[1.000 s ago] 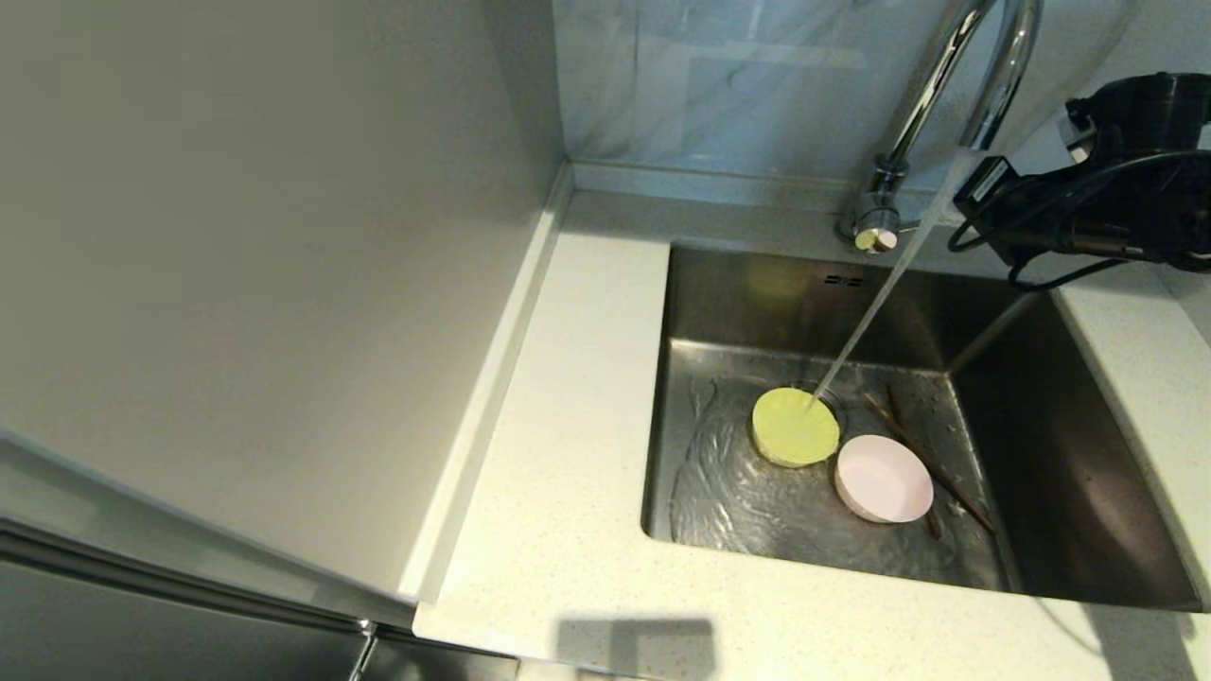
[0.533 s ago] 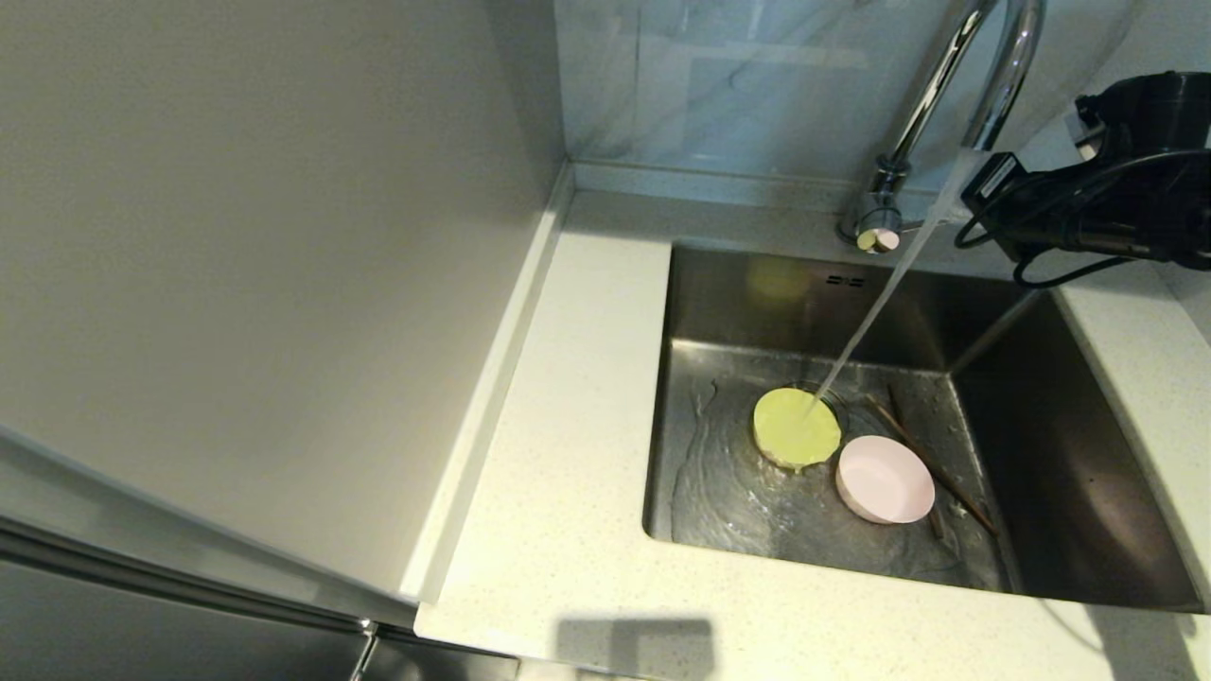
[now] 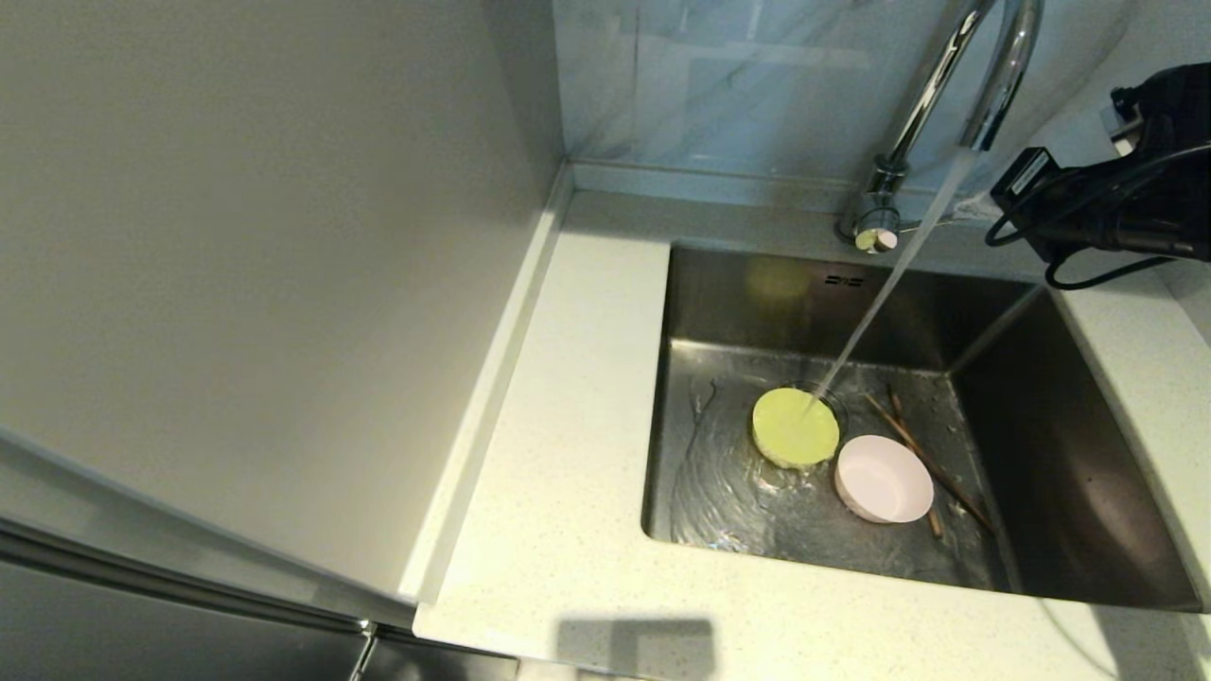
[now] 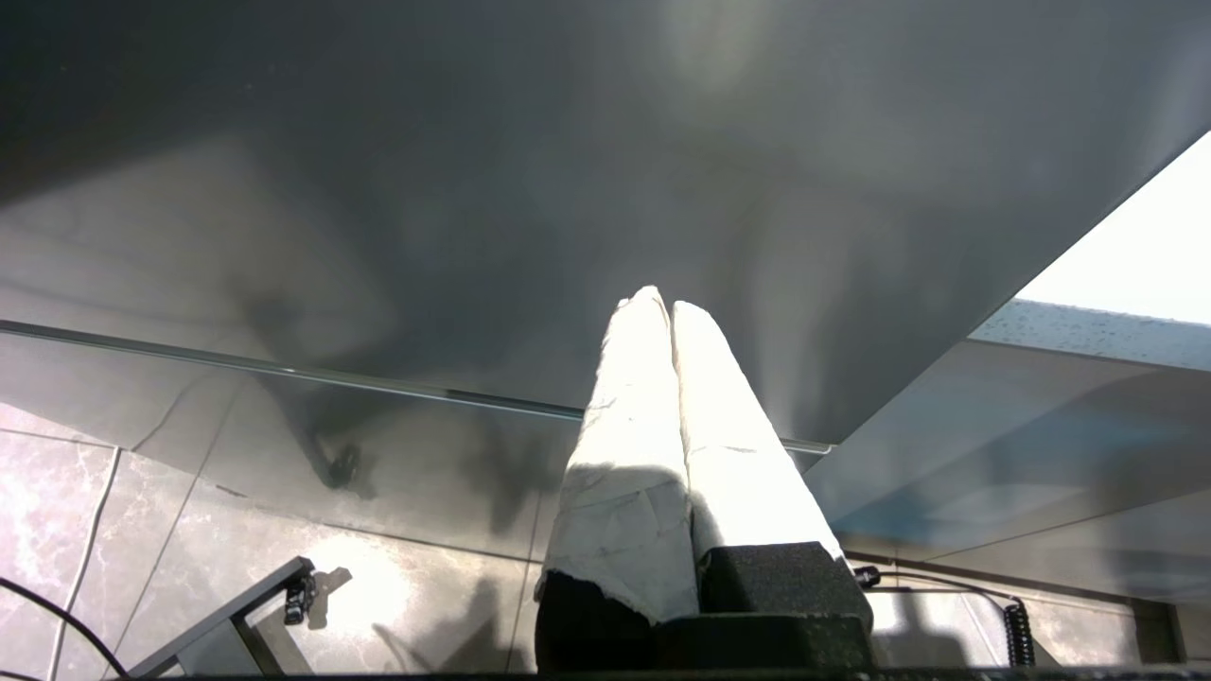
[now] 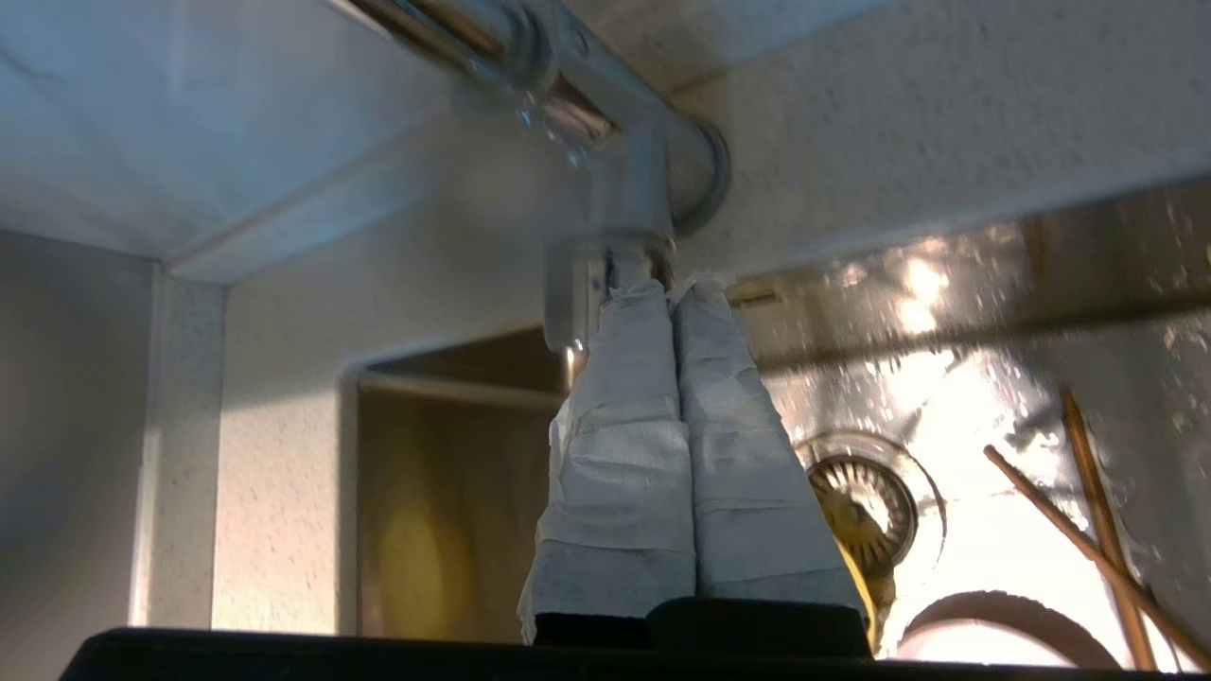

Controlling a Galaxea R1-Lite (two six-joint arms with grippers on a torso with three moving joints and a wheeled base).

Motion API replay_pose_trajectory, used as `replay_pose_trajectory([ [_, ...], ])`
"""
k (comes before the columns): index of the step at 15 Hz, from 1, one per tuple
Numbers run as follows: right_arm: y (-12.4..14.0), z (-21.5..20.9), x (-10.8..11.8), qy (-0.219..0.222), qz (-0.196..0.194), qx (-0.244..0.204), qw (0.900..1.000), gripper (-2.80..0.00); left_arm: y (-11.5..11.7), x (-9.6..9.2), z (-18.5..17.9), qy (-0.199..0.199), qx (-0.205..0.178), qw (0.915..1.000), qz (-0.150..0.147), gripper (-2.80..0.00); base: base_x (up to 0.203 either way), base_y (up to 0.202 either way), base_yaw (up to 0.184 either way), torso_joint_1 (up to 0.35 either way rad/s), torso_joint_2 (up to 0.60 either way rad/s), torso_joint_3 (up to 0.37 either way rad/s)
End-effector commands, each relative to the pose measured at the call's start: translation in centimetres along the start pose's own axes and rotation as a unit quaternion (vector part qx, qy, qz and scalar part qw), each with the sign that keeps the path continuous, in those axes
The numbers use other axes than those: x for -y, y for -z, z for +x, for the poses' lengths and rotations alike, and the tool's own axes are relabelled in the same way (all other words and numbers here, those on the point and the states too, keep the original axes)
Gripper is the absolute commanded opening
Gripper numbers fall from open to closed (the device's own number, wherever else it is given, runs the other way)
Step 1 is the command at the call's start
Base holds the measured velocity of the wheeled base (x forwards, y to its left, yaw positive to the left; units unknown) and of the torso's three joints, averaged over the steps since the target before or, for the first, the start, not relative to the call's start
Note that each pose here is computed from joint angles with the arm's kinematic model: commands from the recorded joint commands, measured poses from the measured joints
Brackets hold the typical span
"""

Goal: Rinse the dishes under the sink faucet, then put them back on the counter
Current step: Turn off the faucet

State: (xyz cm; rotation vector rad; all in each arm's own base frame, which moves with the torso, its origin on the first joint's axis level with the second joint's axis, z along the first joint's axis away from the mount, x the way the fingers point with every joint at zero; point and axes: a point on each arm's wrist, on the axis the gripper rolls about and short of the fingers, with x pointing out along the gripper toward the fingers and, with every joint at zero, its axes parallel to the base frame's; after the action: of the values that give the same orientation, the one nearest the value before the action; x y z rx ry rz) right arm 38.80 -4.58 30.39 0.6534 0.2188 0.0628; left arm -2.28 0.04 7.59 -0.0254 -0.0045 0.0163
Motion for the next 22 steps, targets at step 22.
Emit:
replay_pose_trajectory([
  [22,0.4,2.3,1.2,0.006,-0.015,-0.003,1.000,-2.80,0.0,0.0,0.0,0.000,0.002,1.0000,0.000,-2.80,0.000,0.000,0.000,0.000,0.00,0.000],
])
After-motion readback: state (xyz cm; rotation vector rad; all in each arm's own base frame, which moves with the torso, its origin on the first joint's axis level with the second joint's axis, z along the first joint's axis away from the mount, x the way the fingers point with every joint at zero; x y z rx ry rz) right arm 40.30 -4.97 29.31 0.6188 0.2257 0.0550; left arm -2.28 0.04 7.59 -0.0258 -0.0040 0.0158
